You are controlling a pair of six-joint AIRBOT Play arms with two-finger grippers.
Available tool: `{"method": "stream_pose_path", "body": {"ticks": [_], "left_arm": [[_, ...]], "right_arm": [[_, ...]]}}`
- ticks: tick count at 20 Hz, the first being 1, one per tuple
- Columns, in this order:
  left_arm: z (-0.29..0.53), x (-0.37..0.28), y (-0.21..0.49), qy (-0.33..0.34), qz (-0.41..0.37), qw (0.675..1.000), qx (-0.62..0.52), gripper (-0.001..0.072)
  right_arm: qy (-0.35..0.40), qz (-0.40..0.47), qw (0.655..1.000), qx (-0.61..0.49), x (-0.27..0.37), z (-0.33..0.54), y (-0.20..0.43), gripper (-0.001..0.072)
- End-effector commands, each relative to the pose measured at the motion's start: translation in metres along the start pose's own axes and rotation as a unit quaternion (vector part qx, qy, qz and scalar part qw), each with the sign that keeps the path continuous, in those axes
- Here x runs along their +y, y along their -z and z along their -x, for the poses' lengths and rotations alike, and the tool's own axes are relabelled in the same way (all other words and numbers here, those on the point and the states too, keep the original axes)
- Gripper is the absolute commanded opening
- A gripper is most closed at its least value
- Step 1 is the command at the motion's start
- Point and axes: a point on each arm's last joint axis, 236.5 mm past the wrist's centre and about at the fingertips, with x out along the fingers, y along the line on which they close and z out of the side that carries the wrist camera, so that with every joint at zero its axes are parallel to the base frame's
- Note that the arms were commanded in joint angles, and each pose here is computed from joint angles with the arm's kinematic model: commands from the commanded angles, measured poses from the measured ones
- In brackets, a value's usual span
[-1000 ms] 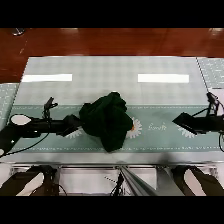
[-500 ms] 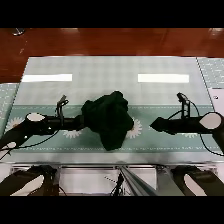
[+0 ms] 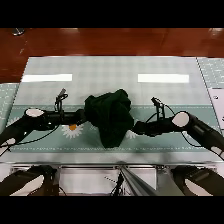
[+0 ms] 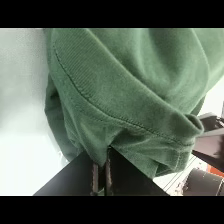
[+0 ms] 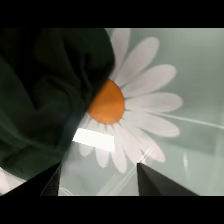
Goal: Fold the shirts.
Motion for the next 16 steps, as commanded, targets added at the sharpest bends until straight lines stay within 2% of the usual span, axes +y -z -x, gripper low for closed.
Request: {"method": "stream_pose_path", "body": {"ticks": [1, 4, 9, 13, 14, 15, 16], "left_arm": [[0.000, -0.002, -0.001, 0.002, -0.001, 1.000, 0.000, 0.0034], [0.000, -0.002, 0.000, 0.002, -0.001, 1.000, 0.001, 0.0033], [0.000, -0.002, 0.000, 0.003, -0.001, 1.000, 0.001, 0.0034], [0.000, -0.002, 0.000, 0.003, -0.001, 1.000, 0.001, 0.0034], [0.000, -0.002, 0.000, 0.003, -0.001, 1.000, 0.001, 0.0034], [0.000, -0.002, 0.000, 0.003, -0.001, 1.000, 0.001, 0.0034], [0.001, -0.002, -0.001, 0.003, -0.001, 1.000, 0.000, 0.0033]], "right_arm": [[-0.006, -0.002, 1.000, 0.015, 0.007, -0.018, -0.007, 0.0558], [-0.013, -0.001, 1.000, 0.015, 0.014, -0.024, -0.018, 0.0559], [-0.075, 0.006, 0.997, -0.002, 0.052, -0.023, -0.042, 0.0558], [-0.083, 0.011, 0.996, -0.010, 0.063, -0.026, -0.062, 0.0542], [-0.082, 0.012, 0.996, -0.009, 0.063, -0.028, -0.064, 0.0411], [-0.082, 0.023, 0.996, -0.009, 0.063, -0.030, -0.067, 0.0134], [-0.084, 0.047, 0.995, -0.013, 0.066, -0.029, -0.070, 0.0023]]}}
